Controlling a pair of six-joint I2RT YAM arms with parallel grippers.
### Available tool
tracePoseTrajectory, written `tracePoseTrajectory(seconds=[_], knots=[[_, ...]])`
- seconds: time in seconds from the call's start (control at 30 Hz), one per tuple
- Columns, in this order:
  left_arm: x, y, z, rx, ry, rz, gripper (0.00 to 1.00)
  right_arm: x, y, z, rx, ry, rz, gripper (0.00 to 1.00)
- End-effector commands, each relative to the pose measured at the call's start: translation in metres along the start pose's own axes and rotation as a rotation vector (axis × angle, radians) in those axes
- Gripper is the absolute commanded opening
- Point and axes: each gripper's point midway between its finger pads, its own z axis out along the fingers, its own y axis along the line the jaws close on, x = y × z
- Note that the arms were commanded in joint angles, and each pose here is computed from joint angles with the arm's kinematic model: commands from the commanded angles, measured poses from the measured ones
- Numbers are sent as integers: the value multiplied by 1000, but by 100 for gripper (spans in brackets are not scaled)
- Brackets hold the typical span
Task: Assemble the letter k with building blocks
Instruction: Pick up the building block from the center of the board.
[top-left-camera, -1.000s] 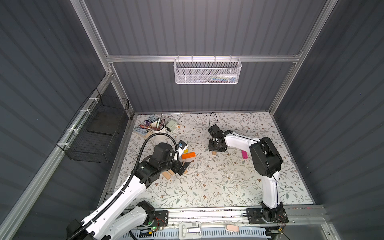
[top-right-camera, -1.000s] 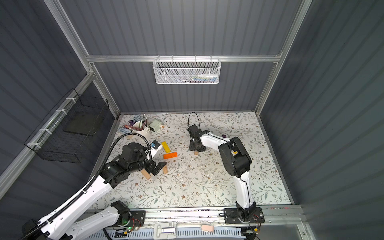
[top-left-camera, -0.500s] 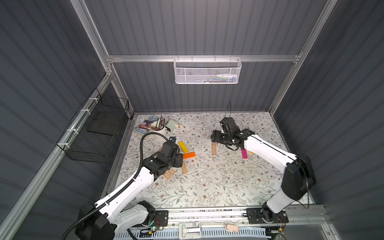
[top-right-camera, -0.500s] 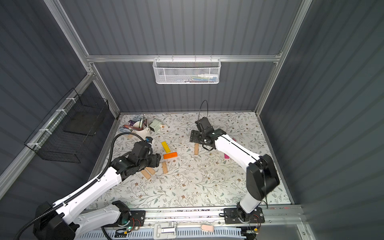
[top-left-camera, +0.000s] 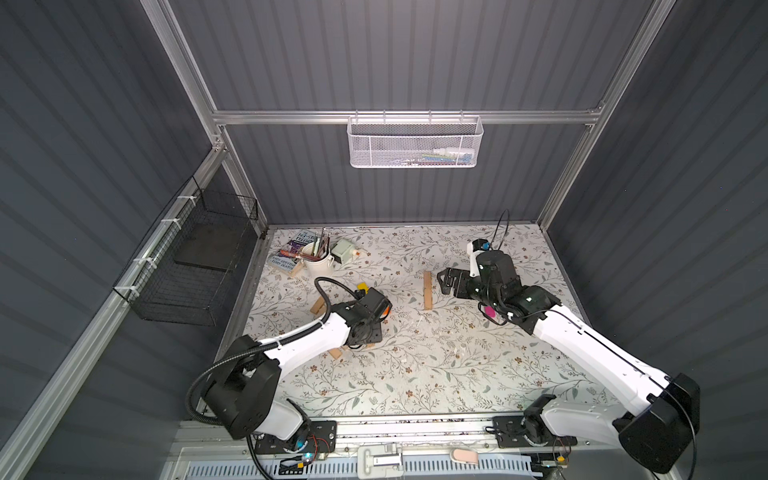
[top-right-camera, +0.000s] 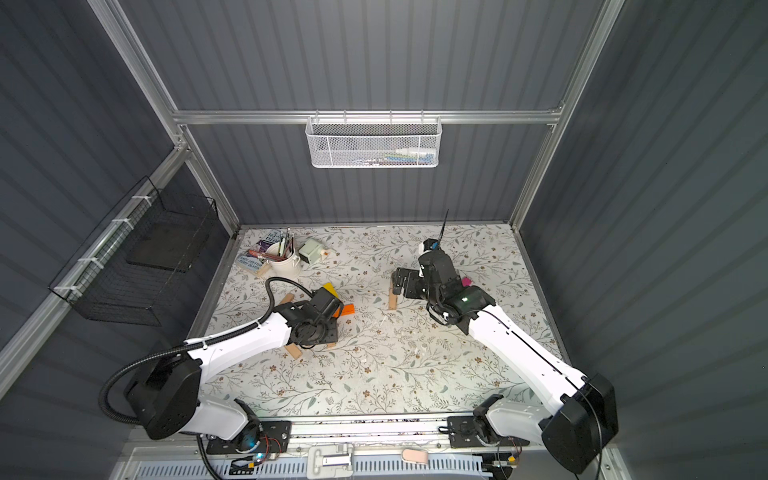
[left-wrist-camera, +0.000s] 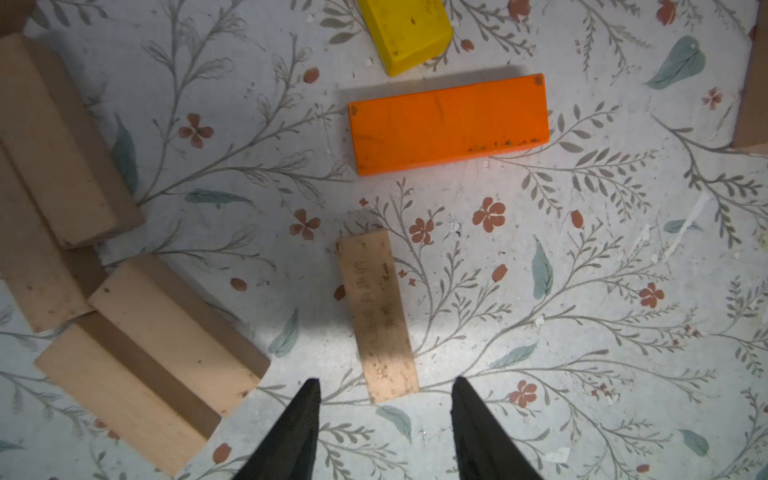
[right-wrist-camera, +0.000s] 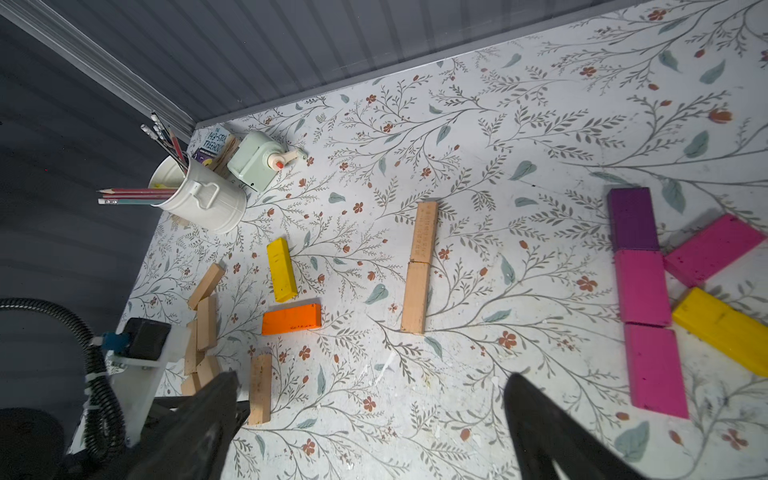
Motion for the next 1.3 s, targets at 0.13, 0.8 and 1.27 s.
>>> tracePoseTrajectory(seconds=[0.13, 0.8, 1.27], knots=[[-8, -4, 15, -41, -11, -5, 49, 6, -11, -5, 43, 17, -30, 99], [7, 10, 36, -102, 19, -22, 41, 0, -6, -16, 20, 3, -13, 99], [8, 5, 30, -62, 17, -31, 19, -1, -6, -22, 16, 0, -2, 99]])
